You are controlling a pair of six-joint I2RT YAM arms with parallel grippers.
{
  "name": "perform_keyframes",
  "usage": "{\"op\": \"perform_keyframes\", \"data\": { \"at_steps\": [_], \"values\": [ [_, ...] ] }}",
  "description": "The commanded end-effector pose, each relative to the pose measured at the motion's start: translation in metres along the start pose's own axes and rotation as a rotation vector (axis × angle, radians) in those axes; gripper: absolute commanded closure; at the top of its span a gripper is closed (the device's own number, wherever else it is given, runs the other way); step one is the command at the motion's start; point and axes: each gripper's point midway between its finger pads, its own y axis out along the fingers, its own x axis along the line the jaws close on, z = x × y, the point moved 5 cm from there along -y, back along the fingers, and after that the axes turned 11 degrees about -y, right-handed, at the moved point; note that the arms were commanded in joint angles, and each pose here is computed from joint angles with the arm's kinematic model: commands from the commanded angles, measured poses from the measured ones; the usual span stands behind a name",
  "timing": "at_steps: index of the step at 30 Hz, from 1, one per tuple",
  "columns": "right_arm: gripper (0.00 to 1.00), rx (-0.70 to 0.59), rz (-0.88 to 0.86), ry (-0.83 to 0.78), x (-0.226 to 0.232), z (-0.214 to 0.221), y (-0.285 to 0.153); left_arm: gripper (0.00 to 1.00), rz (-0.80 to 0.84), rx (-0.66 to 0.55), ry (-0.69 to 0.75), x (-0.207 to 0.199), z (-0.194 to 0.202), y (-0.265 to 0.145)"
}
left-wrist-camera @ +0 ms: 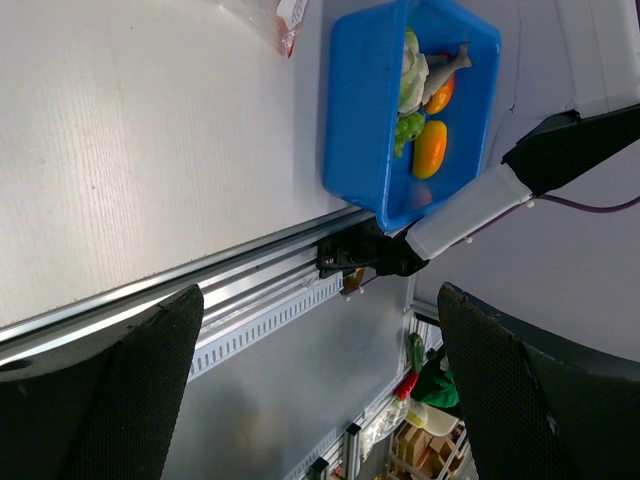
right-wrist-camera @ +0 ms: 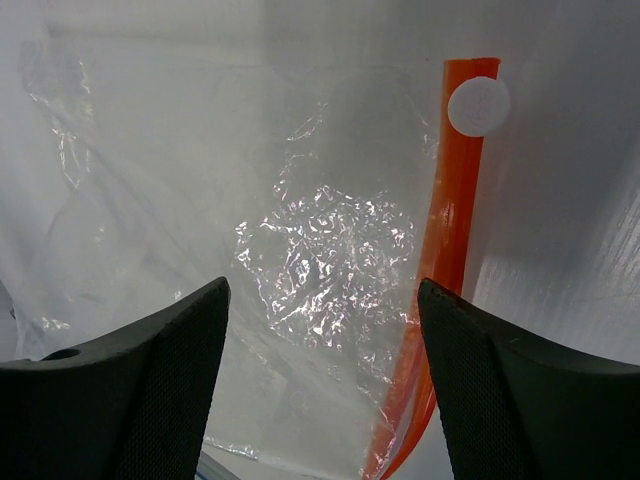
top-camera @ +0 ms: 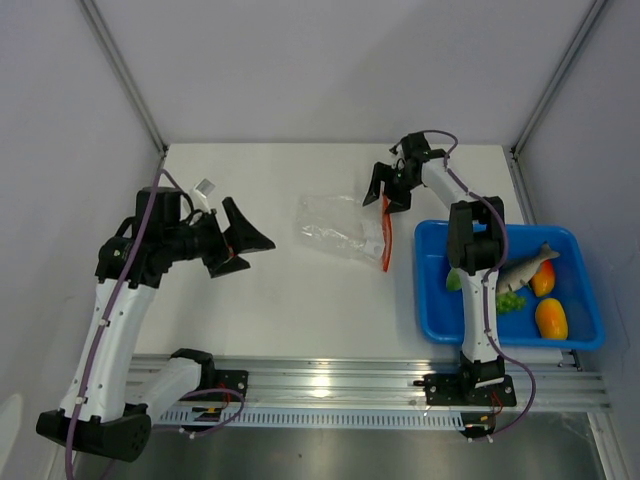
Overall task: Place the food in the zip-top bag and seal the zipper
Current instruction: Pick up the zipper food storage bag at the center of the board.
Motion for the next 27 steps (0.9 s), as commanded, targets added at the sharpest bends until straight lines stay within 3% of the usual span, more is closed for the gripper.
{"op": "perform_keyframes", "data": {
  "at_steps": [1, 8, 14, 24, 27],
  "values": [
    [0.21, -0.022, 0.013, -0.023, -0.001, -0.006, -0.004, 0.01, 0.028, 0.006, 0.009, -0.006, -0.001, 0.001],
    [0.16, -0.085, 0.103, -0.015, -0.011, -0.02, -0.031, 0.0, 0.024, 0.012, 0.018, -0.006, -0.003, 0.003],
    [0.16, -0.074, 0.111, -0.009, -0.022, -0.019, -0.029, 0.0, 0.032, 0.024, 0.02, -0.008, -0.005, 0.006],
    [0.28, -0.042, -0.048, -0.014, 0.001, -0.009, -0.014, 0.01, 0.022, 0.027, 0.023, -0.006, -0.004, 0.006],
    [0.37, -0.033, -0.08, -0.011, 0.006, -0.006, -0.009, 0.0, 0.019, 0.03, 0.02, -0.004, -0.003, 0.007]
  ]
}}
